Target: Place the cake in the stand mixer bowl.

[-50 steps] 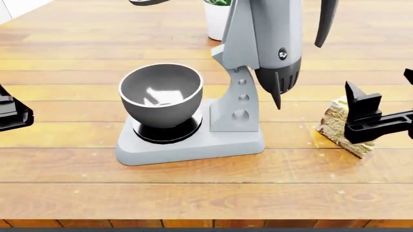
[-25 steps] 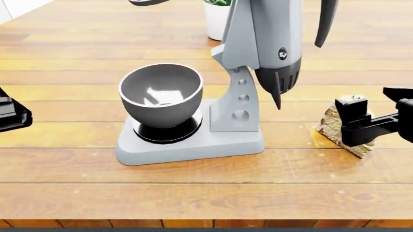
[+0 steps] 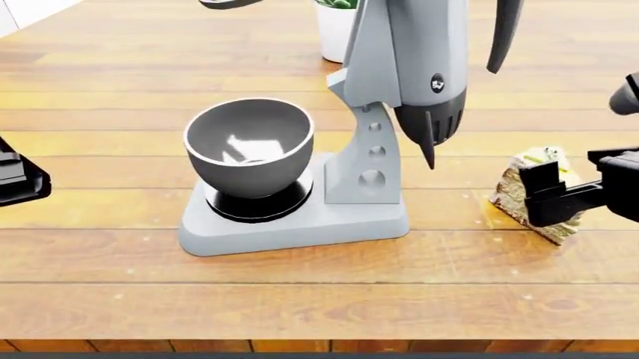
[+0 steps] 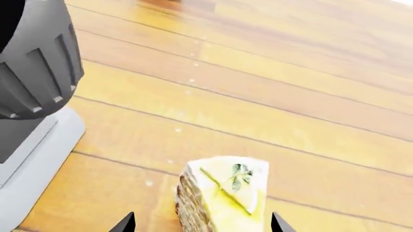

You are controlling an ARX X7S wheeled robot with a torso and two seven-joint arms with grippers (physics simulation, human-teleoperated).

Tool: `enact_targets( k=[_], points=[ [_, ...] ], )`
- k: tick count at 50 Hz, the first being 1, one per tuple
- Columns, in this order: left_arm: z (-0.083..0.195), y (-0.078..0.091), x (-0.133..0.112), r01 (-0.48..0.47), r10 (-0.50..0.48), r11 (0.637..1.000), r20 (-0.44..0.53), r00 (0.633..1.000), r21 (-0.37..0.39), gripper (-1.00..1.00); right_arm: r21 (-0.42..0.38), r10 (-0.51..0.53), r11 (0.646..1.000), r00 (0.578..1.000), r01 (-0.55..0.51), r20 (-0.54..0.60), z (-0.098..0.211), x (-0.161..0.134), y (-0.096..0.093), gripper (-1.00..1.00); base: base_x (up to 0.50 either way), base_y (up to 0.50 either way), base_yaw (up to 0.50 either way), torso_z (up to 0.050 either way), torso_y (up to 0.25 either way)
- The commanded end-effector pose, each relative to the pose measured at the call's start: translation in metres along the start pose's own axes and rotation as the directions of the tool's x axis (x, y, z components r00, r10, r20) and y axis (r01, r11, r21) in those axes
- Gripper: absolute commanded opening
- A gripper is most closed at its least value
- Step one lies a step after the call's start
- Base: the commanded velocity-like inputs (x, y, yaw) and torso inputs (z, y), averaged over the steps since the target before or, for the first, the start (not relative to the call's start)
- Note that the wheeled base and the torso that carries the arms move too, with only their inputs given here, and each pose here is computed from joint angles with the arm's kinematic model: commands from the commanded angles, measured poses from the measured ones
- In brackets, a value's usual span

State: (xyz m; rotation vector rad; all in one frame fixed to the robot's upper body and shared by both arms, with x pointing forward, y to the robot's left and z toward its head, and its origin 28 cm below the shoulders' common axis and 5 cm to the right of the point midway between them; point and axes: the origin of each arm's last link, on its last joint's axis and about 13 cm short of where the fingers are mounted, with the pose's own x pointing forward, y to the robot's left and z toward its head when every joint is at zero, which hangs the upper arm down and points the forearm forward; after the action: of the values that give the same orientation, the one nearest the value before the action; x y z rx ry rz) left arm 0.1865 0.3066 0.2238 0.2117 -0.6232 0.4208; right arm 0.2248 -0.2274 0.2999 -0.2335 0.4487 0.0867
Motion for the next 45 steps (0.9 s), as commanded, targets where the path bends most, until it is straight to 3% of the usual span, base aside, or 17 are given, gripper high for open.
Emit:
enact_targets(
  k=[1,24,29,30,45],
  points=[
    [0.0,0.0,0.0,-0.001,0.001,1.0,-0.002,1.0,0.001,1.0,0.017,-0.042,0.999,0.997,0.043,-0.061,-0.005,0.015,-0.01,1.0,0.0,0.0,0.0,0.0,0.0],
    [-0.003,0.001,-0.001,-0.005,0.005,1.0,-0.008,1.0,0.002,1.0,0.046,0.039,0.998,0.977,-0.03,-0.209,-0.041,0.057,-0.009,1.0,0.0,0.0,0.0,0.0,0.0],
    [-0.003,0.001,-0.002,-0.006,0.006,1.0,-0.01,1.0,0.005,1.0,0.034,0.018,0.999,0.975,-0.01,-0.22,-0.046,0.061,-0.009,1.0,0.0,0.0,0.0,0.0,0.0],
    [-0.004,0.001,-0.002,-0.006,0.006,1.0,-0.01,1.0,0.004,1.0,0.024,0.006,1.0,0.978,-0.001,-0.207,-0.045,0.061,-0.009,-1.0,0.0,0.0,0.0,0.0,0.0],
    [-0.004,0.001,-0.001,-0.006,0.006,1.0,-0.01,1.0,0.004,1.0,-0.037,-0.04,0.999,0.996,0.037,-0.075,-0.032,0.048,-0.009,-1.0,0.0,0.0,0.0,0.0,0.0]
  ],
)
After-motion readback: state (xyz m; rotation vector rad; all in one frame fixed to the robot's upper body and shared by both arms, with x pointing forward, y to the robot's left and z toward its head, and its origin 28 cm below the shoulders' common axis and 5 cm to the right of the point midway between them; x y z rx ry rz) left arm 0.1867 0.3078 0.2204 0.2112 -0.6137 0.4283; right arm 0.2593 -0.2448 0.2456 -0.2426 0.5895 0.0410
